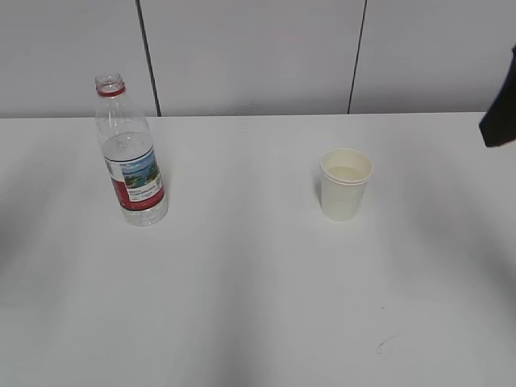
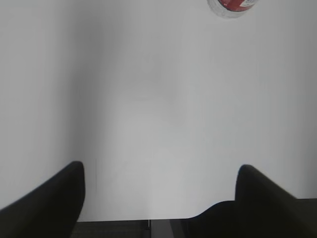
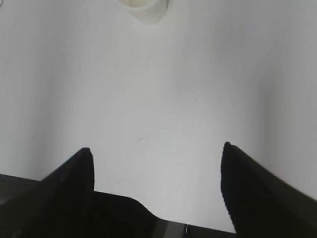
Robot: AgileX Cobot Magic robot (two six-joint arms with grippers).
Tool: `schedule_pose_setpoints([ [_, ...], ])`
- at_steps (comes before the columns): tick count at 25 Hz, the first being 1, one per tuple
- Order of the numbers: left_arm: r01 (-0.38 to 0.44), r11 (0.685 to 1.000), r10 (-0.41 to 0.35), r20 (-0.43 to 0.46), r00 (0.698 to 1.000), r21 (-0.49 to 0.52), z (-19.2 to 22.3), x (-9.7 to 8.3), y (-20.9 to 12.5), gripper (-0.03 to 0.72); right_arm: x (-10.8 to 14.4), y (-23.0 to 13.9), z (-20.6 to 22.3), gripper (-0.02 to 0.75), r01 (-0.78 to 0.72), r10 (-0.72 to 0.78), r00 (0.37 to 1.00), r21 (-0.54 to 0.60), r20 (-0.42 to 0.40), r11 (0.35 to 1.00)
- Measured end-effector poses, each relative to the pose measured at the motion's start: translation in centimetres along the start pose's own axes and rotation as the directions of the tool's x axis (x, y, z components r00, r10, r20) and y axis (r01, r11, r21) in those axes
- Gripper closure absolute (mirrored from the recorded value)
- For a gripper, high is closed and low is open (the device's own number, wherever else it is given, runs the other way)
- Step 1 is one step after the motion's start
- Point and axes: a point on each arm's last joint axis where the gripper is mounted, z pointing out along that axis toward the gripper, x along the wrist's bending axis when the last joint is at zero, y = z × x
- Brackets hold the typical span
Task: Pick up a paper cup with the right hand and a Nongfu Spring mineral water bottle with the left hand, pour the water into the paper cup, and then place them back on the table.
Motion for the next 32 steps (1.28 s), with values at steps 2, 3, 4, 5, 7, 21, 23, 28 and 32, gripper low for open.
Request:
schedule_pose_setpoints([
  [2, -0.005, 1.0, 0.005, 0.003, 1.0, -0.027, -0.7, 0.2, -1.2, 0.134, -0.2, -1.6, 0.0, 0.153, -0.002, 0.002, 1.0, 0.013, 0.0, 1.0],
  [3, -0.004, 0.999, 0.005, 0.006, 1.0, -0.044, -1.2, 0.3, -1.8, 0.134, -0.3, -2.5, -0.1, 0.153, -0.003, 0.003, 1.0, 0.017, -0.003, 1.0],
  [4, -0.006, 0.998, 0.007, 0.007, 1.0, -0.056, -1.5, 0.4, -2.5, 0.134, -0.4, -3.3, -0.3, 0.153, -0.004, 0.004, 1.0, 0.015, -0.005, 1.0],
  [5, -0.007, 0.997, 0.007, 0.009, 1.0, -0.077, -2.0, 0.5, -3.2, 0.134, -0.5, -4.2, -0.2, 0.153, -0.006, 0.007, 1.0, 0.023, -0.01, 1.0],
  [7, -0.005, 0.994, 0.007, 0.013, 1.0, -0.109, -2.7, 0.7, -4.6, 0.143, -0.6, -5.9, -0.6, 0.154, -0.008, 0.008, 1.0, 0.014, -0.02, 1.0],
  [21, 0.015, 0.924, 0.006, 0.053, 0.999, -0.382, -6.6, 2.0, -13.7, 0.208, -2.7, -17.9, -0.6, 0.155, 0.016, -0.016, 1.0, -0.091, 0.005, 0.996],
  [23, 0.015, 0.924, 0.006, 0.053, 0.999, -0.382, -5.9, 2.1, -14.7, 0.208, -3.0, -19.3, -0.4, 0.155, 0.036, -0.035, 0.999, -0.118, 0.014, 0.992],
  [28, 0.017, 0.91, 0.007, 0.058, 0.998, -0.415, -4.5, 2.4, -17.4, 0.208, -3.6, -22.1, -0.7, 0.155, 0.079, -0.072, 0.997, -0.25, 0.036, 0.965],
  [32, 0.025, 0.874, 0.01, 0.069, 0.998, -0.485, -4.1, 2.7, -19.7, 0.221, -4.0, -23.5, -1.2, 0.155, 0.097, -0.083, 0.995, -0.4, 0.051, 0.911],
])
